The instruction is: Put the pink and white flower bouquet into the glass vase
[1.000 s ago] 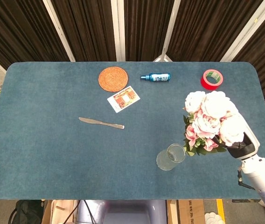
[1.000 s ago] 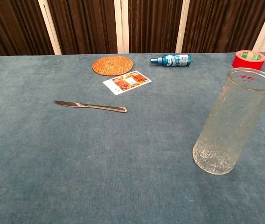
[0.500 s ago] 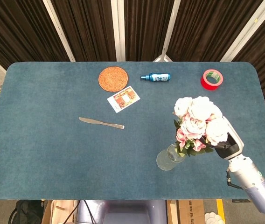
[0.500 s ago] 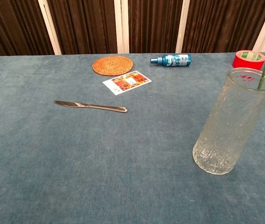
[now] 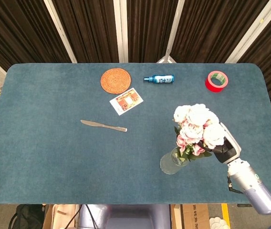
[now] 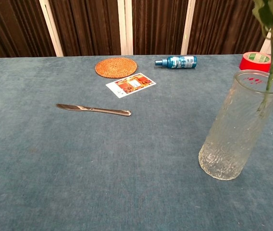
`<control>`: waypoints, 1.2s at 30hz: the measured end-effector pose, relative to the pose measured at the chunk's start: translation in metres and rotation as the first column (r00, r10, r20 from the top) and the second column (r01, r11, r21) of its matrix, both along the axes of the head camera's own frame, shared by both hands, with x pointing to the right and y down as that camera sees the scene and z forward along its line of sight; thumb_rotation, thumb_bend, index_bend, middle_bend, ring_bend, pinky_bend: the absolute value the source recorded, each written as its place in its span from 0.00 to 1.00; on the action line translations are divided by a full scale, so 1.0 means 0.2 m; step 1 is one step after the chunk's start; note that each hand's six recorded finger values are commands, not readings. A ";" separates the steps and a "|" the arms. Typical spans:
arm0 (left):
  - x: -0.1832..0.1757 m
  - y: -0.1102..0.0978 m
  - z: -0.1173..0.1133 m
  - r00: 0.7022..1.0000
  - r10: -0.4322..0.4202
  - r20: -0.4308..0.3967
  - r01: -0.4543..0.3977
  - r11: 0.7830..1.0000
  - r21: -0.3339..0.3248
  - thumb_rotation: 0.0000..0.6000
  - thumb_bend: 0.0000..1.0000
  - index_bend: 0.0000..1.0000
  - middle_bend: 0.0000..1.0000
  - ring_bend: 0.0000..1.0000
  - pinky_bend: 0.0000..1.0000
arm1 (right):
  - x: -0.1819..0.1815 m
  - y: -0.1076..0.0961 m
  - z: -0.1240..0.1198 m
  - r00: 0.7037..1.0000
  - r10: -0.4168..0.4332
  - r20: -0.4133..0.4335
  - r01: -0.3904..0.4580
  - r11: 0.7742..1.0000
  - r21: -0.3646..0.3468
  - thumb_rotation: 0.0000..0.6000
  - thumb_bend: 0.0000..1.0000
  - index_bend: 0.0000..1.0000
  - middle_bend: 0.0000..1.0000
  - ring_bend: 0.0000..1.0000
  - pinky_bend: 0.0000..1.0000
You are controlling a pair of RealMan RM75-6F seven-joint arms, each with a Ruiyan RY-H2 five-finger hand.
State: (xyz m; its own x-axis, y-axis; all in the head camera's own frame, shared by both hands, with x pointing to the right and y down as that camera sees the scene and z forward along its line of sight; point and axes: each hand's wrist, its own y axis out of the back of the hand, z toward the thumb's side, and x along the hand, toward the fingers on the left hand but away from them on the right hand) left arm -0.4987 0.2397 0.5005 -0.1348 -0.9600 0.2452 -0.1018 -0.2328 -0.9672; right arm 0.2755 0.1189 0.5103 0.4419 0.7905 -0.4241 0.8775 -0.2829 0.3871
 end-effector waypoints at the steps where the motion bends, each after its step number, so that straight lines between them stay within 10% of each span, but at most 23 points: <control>1: 0.00 0.00 0.00 1.000 0.001 0.001 -0.001 1.000 0.000 1.00 0.21 0.07 0.00 0.00 0.05 | 0.00 0.00 0.01 1.000 -0.002 -0.001 0.002 1.000 -0.003 1.00 0.28 0.52 0.41 0.41 0.11; 11: 0.01 0.00 0.00 1.000 0.003 0.005 -0.003 1.000 -0.003 1.00 0.21 0.07 0.00 0.00 0.05 | 0.01 0.08 0.15 0.997 -0.069 -0.037 0.068 0.997 -0.021 1.00 0.28 0.51 0.39 0.33 0.08; 18: 0.01 0.00 0.01 1.000 0.004 0.007 -0.004 1.000 -0.004 1.00 0.21 0.07 0.00 0.00 0.05 | 0.00 0.11 0.19 0.990 -0.131 -0.055 0.130 0.991 -0.022 1.00 0.14 0.16 0.11 0.09 0.00; 25: 0.01 0.00 0.01 1.000 0.003 0.006 -0.003 1.000 -0.006 1.00 0.21 0.07 0.00 0.00 0.05 | 0.01 0.15 0.20 0.967 -0.239 -0.088 0.239 0.971 -0.006 1.00 0.06 0.03 0.03 0.02 0.00; 36: 0.00 -0.01 0.01 1.000 -0.003 -0.012 0.003 1.000 -0.012 1.00 0.21 0.07 0.00 0.00 0.05 | 0.27 0.22 0.14 0.889 -0.315 -0.332 0.337 0.942 0.009 1.00 0.05 0.01 0.02 0.01 0.00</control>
State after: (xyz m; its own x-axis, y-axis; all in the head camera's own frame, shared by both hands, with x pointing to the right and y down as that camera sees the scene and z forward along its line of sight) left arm -0.4979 0.2379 0.5029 -0.1343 -0.9568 0.2580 -0.1139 -0.2437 -0.9631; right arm 0.3294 0.1620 0.5390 0.5278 0.6561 -0.5395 0.8049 -0.5892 0.0709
